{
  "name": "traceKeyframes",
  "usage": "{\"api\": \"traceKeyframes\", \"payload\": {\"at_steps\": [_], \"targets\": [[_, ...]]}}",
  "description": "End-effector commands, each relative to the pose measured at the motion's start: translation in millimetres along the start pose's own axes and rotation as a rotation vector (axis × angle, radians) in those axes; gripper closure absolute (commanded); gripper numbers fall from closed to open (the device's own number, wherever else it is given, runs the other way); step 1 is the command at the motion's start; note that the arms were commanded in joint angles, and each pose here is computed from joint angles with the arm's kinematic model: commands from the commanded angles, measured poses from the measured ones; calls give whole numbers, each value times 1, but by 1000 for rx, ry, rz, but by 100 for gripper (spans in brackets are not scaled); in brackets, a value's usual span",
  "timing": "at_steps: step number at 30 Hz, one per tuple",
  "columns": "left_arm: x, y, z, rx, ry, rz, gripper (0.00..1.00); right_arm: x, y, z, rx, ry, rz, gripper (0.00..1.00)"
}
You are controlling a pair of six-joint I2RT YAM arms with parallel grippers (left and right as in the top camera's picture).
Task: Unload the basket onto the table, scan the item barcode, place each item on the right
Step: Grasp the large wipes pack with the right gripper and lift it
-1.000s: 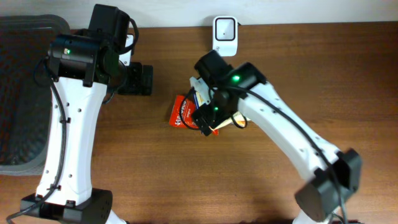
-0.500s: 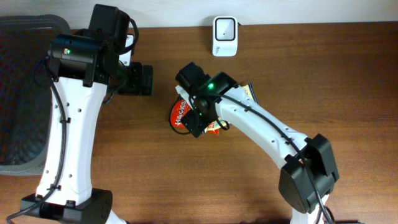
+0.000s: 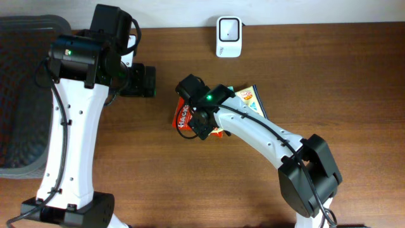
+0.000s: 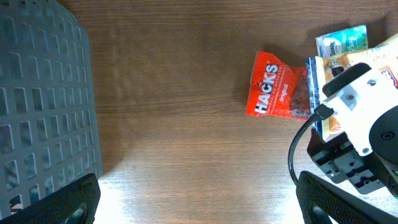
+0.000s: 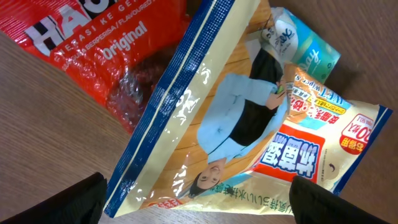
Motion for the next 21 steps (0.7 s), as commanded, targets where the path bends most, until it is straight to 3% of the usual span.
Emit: {"api": "traceKeyframes", "payload": {"at_steps": [1,8,14,18,21], "targets": [[1,0,1,11,-4,10,1,-17,10,8,-3,27,-20,6],[1,0,1,11,-4,10,1,-30,13,10,-29,2,-14,6],[1,0,1,11,-4,10,1,-39,0,14,-80,-16,122,7],[1,0,1,11,-4,10,1,-43,-5,16,-92,-16,150,12],[1,0,1,11,-4,10,1,-48,-14,19,-122,-7,160,22]]}}
Point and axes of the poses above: each gripper's point midway between its finger pads, its own x axis back along the fingers, its own y axis along the line the jaws close on, z = x × y, the point moved 6 cm from there along x, back along the fingers, and after that the axes turned 3 degrees about -x, right-handed, at the moved point
